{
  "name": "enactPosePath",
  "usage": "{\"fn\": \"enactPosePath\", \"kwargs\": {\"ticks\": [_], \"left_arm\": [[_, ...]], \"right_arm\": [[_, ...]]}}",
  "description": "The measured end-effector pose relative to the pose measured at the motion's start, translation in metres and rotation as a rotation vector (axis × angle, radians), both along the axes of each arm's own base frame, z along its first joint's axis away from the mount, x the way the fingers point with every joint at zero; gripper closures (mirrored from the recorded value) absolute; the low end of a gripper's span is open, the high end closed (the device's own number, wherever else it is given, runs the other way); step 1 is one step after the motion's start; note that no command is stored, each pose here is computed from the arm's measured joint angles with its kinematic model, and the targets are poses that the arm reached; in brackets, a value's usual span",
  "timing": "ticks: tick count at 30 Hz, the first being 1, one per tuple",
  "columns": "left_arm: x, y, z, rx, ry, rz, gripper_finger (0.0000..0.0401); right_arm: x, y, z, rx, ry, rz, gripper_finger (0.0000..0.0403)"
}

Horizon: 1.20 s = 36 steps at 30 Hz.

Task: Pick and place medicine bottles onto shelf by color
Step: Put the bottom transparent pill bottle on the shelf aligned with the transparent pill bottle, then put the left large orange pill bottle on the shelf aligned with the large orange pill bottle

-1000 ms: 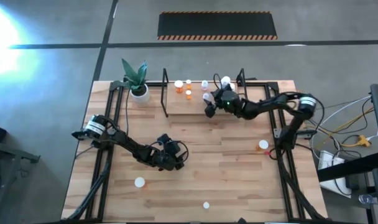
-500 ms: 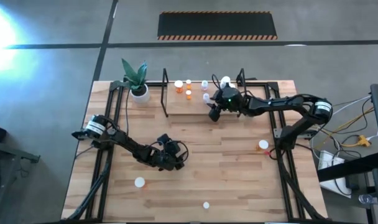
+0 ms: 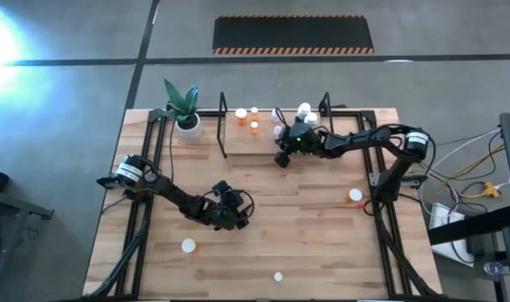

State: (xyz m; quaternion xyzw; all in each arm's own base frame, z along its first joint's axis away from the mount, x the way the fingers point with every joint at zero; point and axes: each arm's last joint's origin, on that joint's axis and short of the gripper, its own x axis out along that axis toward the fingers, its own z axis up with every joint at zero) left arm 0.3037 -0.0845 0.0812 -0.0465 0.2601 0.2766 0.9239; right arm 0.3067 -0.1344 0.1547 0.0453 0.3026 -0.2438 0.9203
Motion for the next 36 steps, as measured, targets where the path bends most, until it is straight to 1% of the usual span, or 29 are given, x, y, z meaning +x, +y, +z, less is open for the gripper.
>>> {"fn": "enactPosePath", "kwargs": {"ticks": [3, 7, 12, 17, 19, 21, 24, 27, 32, 36], "left_arm": [[0.000, 0.000, 0.000, 0.000, -0.001, 0.000, 0.0125], [0.000, 0.000, 0.000, -0.002, -0.002, 0.001, 0.0125], [0.000, 0.000, 0.000, -0.002, -0.003, 0.001, 0.0125], [0.000, 0.000, 0.000, -0.003, -0.004, 0.001, 0.0125], [0.000, 0.000, 0.000, -0.004, -0.005, 0.001, 0.0125], [0.000, 0.000, 0.000, -0.005, -0.006, 0.002, 0.0125], [0.000, 0.000, 0.000, -0.008, -0.008, 0.004, 0.0125], [0.000, 0.000, 0.000, -0.008, -0.009, 0.004, 0.0125], [0.001, 0.000, 0.001, -0.010, -0.014, 0.004, 0.0125], [0.003, -0.001, 0.003, -0.017, -0.024, 0.001, 0.0125]], "right_arm": [[0.010, -0.006, -0.001, -0.019, 0.018, -0.003, 0.0390], [0.021, -0.014, 0.000, -0.059, 0.084, -0.027, 0.0390], [0.032, -0.027, 0.003, -0.088, 0.147, -0.008, 0.0390], [0.040, -0.036, 0.012, -0.149, 0.159, 0.025, 0.0390], [0.041, -0.036, 0.017, -0.172, 0.162, 0.043, 0.0390], [0.041, -0.032, 0.025, -0.174, 0.156, 0.060, 0.0390], [0.037, -0.017, 0.040, -0.161, 0.131, 0.116, 0.0390], [0.028, 0.007, 0.050, -0.128, 0.132, 0.165, 0.0390], [0.003, 0.053, 0.055, -0.059, 0.126, 0.221, 0.0390], [-0.021, 0.088, 0.050, 0.007, 0.132, 0.259, 0.0390]]}}
